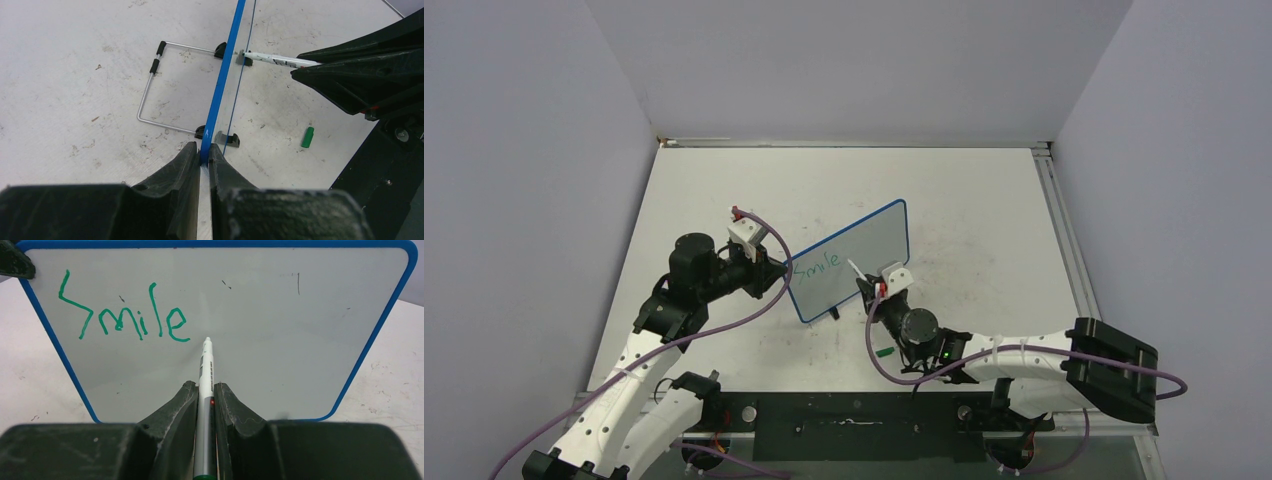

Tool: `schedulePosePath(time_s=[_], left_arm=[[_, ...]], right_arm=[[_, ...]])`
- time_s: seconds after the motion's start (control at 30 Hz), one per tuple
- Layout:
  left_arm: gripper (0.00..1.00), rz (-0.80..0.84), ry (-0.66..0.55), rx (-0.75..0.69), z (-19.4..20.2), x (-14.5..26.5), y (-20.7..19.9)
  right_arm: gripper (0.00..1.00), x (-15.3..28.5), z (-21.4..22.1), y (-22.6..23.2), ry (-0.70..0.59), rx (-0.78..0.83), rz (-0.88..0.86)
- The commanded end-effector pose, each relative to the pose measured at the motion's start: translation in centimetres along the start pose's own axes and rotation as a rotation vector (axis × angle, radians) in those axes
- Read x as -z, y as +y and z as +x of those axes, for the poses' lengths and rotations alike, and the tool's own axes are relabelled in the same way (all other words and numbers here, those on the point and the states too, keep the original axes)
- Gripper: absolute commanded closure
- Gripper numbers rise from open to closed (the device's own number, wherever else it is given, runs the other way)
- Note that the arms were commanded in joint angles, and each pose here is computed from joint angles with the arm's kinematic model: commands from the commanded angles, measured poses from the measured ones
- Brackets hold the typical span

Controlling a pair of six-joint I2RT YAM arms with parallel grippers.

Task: Write a sentence on the whiteboard

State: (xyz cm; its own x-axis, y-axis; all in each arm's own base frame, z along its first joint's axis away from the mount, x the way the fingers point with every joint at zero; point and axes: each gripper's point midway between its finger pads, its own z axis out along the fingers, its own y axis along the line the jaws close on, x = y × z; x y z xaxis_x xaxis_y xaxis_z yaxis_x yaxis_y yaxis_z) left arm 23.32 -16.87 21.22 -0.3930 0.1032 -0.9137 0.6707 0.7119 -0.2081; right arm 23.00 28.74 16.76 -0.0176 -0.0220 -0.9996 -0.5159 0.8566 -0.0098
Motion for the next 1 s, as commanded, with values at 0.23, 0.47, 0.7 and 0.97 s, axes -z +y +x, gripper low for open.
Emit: schedulePosePath(time_s=[0.23, 0.47, 0.7, 0.97], left_arm=[[1.00, 0.020, 0.020, 0.012, 0.4, 0.1, -0.5], [1.00, 0.020, 0.020, 0.012, 0.4, 0.1, -0.5], [1.00, 0.021, 0.020, 0.012, 0.4, 0.1, -0.5], [1.00, 0.022, 0.020, 0.012, 0.4, 0.1, -0.5]], right_arm=[[0.95, -0.9, -0.6, 0.2, -0.021, -0.022, 0.008], [0.95, -0.3, 0.1, 0.2, -0.003, -0.031, 0.001], [0.95, 0.7, -1.4, 0.2, -0.027, -0.035, -0.005], [0.95, 0.7, -2.5, 0.2, -0.051, -0.035, -0.009]])
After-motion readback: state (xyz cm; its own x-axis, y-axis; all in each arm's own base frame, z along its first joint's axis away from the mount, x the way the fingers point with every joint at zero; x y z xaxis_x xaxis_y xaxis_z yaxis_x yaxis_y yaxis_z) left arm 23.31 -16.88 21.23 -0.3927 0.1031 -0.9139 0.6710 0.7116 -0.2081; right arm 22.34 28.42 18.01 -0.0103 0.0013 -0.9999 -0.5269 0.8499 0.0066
